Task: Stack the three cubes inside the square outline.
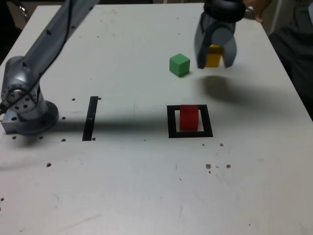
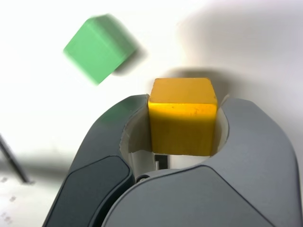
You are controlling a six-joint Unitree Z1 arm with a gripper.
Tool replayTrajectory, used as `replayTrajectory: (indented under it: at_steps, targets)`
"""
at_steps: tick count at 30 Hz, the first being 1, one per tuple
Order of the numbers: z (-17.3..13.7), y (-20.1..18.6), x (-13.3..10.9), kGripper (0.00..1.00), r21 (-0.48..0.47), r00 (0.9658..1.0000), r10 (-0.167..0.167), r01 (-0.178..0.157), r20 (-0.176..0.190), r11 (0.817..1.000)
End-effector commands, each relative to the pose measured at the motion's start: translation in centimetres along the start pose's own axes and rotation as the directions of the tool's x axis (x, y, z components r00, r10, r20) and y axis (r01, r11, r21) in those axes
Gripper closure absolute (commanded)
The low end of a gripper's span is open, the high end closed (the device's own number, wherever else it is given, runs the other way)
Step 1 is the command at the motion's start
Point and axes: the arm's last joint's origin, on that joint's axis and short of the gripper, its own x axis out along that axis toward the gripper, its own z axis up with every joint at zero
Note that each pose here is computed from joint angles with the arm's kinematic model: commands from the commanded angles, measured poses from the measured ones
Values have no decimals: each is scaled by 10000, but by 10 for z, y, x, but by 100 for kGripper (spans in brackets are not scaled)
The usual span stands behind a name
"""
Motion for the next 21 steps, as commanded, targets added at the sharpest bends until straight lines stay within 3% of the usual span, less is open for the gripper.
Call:
replayTrajectory:
  at_steps: [1, 8, 21]
  targets:
    - [-12, -15, -14, 78, 91, 9999, 59, -60, 129, 9999]
    - [-36, -52, -25, 78, 248, 9999, 110, -113, 112, 9996]
    - [-68, -108, -30, 78, 508, 9979, -153, 121, 637, 9986]
